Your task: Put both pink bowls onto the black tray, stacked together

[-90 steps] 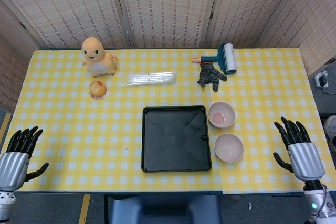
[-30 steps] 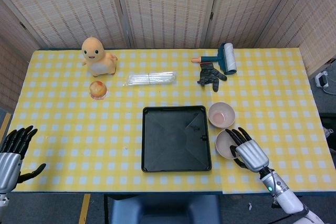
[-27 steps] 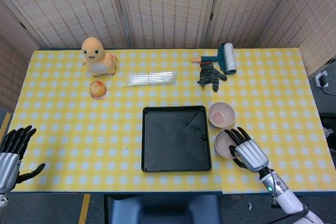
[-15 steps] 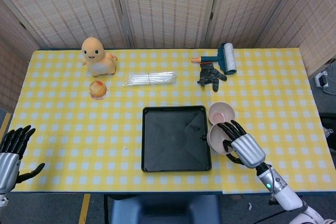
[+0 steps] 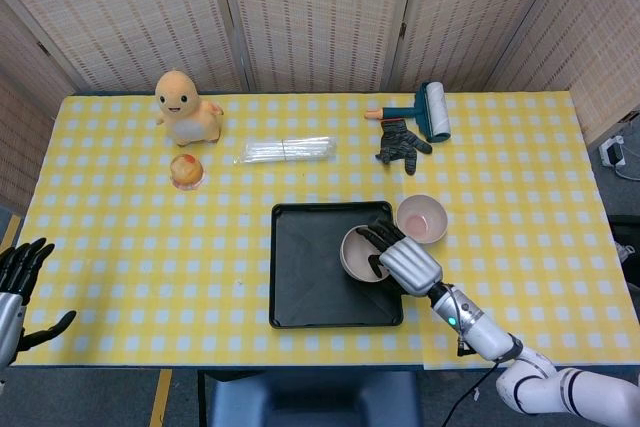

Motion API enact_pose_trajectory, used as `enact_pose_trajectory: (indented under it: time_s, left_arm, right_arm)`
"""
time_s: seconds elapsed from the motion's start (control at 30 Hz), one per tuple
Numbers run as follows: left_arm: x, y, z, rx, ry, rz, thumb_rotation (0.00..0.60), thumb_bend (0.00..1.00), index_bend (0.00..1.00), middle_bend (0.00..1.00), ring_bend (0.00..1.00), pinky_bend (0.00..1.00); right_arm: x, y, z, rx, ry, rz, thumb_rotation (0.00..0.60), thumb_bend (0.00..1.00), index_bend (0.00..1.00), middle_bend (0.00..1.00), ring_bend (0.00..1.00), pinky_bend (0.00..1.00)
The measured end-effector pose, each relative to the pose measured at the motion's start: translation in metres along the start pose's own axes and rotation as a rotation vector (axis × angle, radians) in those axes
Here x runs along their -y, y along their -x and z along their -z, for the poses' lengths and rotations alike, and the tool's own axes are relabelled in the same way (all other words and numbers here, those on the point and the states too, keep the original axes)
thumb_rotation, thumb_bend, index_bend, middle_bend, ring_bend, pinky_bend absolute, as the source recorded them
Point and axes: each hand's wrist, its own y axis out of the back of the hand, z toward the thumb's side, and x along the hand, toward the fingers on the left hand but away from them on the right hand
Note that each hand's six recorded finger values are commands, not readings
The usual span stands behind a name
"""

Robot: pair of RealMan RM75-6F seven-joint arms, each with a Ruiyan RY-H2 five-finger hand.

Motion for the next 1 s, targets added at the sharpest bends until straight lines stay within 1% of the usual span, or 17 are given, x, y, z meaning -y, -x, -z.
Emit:
enact_pose_trajectory:
  time_s: [0.1,0.27,0.4,0.47,0.5,0.53,0.63,0.77,0.9,1.0]
  left_arm:
    - [-0.004,0.000,0.002,-0.005,0.006,-0.011,0.600,0.23,0.03,0.08,0.04,0.00]
    - [-0.005,0.001,0.004,-0.004,0.012,-0.007,0.600,0.23,0.03,0.08,0.04,0.00]
    - [-0.005,0.000,0.006,-0.012,0.014,-0.004,0.600,0.23,0.03,0.08,0.04,0.00]
    - [-0.006,-0.001,0.008,-0.018,0.013,-0.009,0.600,0.23,0.03,0.08,0.04,0.00]
    - [-0.006,-0.001,0.008,-0.018,0.013,-0.010,0.600,0.23,0.03,0.08,0.04,0.00]
    - [-0.006,-0.001,0.008,-0.018,0.013,-0.011,0.600,0.23,0.03,0.08,0.04,0.00]
    - [-0.007,0.000,0.007,-0.014,0.013,-0.013,0.600,0.23,0.03,0.08,0.04,0.00]
    - [-0.004,-0.001,0.007,-0.015,0.009,-0.003,0.600,0.23,0.03,0.08,0.04,0.00]
    - [-0.002,-0.001,0.007,-0.015,0.003,0.000,0.600,0.23,0.03,0.08,0.04,0.00]
    - [0.000,-0.001,0.005,-0.010,-0.002,0.004,0.600,0.23,0.03,0.08,0.04,0.00]
  right_arm:
    - [0.006,0.017,-0.008,-0.009,0.000,-0.020,0.600,0.53,0.74,0.09,0.08,0.00]
    - [0.017,0.034,-0.014,-0.004,0.004,-0.047,0.600,0.53,0.66,0.07,0.07,0.00]
    - [0.023,0.038,-0.015,-0.002,0.005,-0.068,0.600,0.53,0.52,0.03,0.06,0.00]
    - [0.025,0.038,-0.015,0.000,0.004,-0.079,0.600,0.54,0.42,0.01,0.04,0.00]
    - [0.025,0.038,-0.015,0.001,0.004,-0.082,0.600,0.53,0.36,0.00,0.03,0.00]
    - [0.025,0.038,-0.015,0.002,0.004,-0.084,0.600,0.54,0.27,0.00,0.02,0.00]
    - [0.024,0.037,-0.014,0.005,-0.001,-0.085,0.600,0.53,0.14,0.00,0.00,0.00]
    - [0.018,0.029,-0.013,0.006,-0.005,-0.064,0.600,0.53,0.07,0.00,0.00,0.00]
    - [0.007,0.018,-0.010,0.013,-0.009,-0.026,0.600,0.53,0.05,0.00,0.00,0.00]
    - [-0.003,0.005,-0.001,0.035,-0.012,0.018,0.600,0.53,0.05,0.00,0.00,0.00]
